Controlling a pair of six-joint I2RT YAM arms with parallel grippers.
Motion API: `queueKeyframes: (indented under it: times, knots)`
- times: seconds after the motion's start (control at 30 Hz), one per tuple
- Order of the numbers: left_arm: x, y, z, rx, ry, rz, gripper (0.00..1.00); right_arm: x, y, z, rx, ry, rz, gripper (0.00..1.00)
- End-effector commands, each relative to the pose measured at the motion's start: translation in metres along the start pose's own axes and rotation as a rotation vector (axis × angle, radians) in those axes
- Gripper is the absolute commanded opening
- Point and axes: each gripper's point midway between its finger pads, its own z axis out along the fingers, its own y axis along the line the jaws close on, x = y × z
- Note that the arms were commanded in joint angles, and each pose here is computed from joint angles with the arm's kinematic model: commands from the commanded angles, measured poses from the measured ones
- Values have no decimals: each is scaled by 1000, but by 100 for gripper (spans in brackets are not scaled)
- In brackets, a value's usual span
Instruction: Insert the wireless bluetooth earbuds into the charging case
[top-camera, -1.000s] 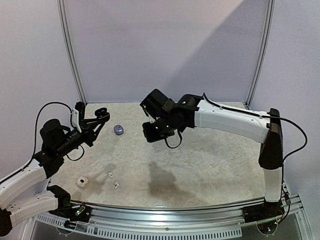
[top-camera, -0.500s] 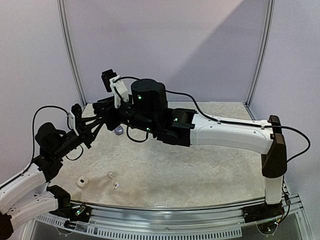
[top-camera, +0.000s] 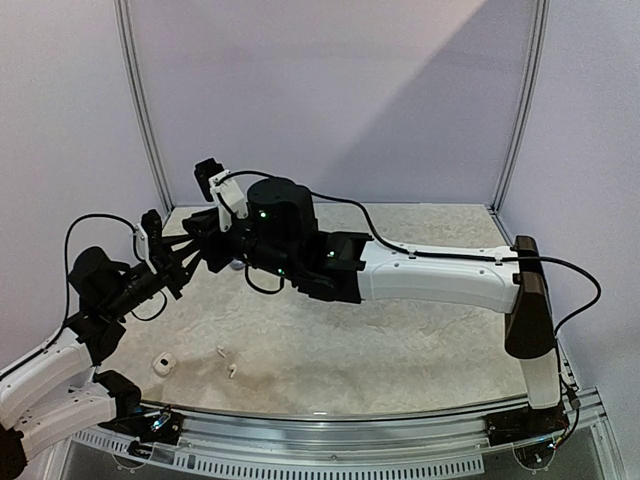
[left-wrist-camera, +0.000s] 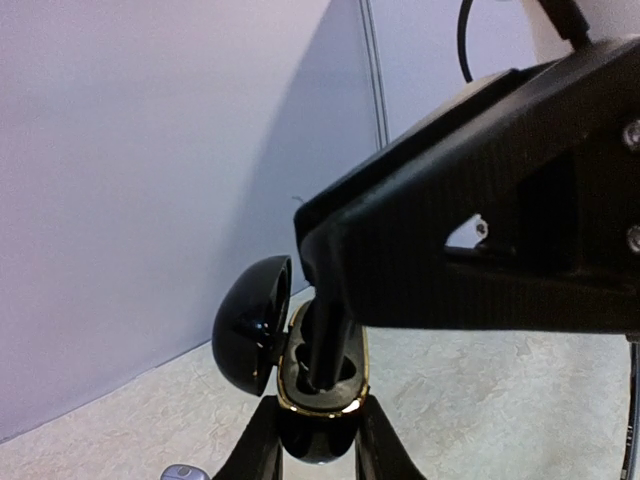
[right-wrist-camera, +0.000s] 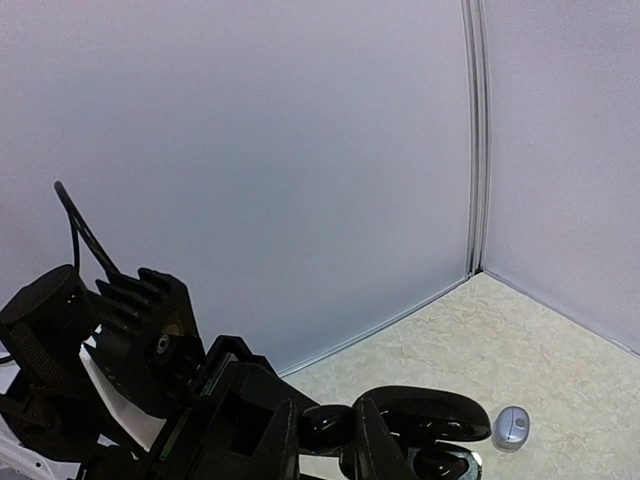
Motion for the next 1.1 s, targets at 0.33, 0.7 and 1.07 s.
queueKeyframes:
  times: [0.33,0.7,1.07]
  knots:
    - [-4,-4,-1,15,-22,-2,0,10,-17,6,66,30,-10,0]
    - [-4,-4,-1,13,-23,-1,0,29,-24,10,76,78,-4,0]
    - [-5,-2,-2,4,-27,-1,0,40,-38,8,108,101,26,0]
